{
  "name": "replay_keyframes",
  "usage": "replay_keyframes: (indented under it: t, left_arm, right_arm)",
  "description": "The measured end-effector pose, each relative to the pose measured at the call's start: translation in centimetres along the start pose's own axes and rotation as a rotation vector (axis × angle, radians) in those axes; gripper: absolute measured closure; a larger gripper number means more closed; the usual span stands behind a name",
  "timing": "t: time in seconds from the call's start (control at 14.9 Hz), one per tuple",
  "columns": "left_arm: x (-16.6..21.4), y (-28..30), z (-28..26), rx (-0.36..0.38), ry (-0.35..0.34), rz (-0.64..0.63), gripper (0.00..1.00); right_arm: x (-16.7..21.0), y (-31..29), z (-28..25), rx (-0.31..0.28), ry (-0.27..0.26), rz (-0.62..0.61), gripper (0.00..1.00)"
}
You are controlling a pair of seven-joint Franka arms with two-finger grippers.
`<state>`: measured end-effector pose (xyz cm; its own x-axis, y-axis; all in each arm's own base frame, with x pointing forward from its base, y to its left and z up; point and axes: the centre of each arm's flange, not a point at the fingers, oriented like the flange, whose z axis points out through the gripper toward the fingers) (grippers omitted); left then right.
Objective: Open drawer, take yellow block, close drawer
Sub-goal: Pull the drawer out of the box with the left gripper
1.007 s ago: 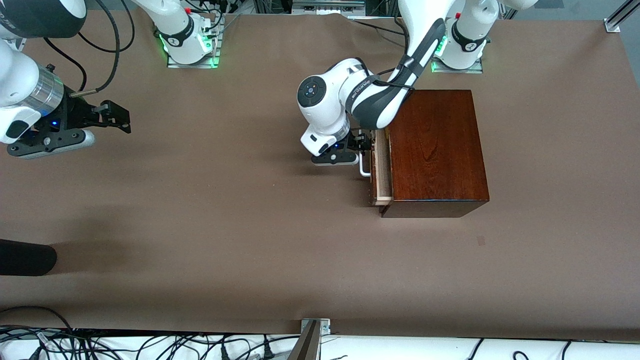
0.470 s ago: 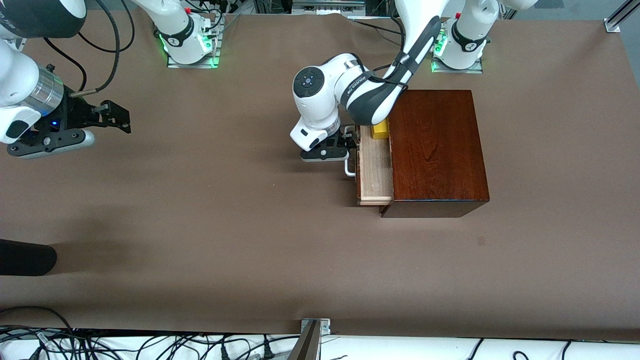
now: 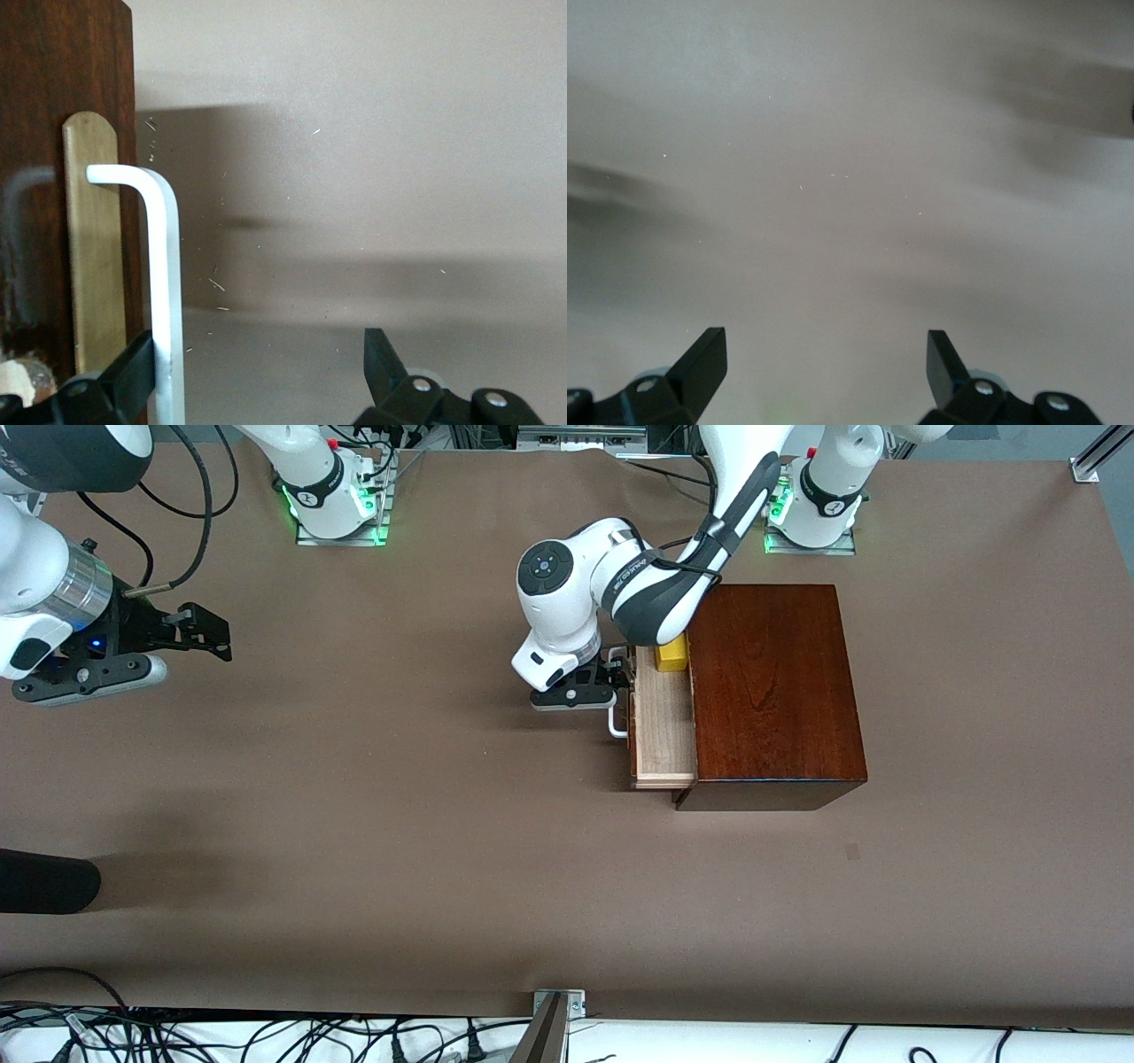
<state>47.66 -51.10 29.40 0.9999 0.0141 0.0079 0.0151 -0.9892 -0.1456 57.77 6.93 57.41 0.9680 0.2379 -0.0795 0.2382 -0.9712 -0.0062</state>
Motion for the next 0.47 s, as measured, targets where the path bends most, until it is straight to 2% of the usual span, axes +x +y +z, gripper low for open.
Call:
replay_keyframes:
  t: [0.47]
  left_arm:
    - [-0.01,-0.02,0.16,-0.013,-0.023,-0.030,0.00]
  right_arm:
    - [0.00,0.03,0.00,0.000,0.000,0.001,0.00]
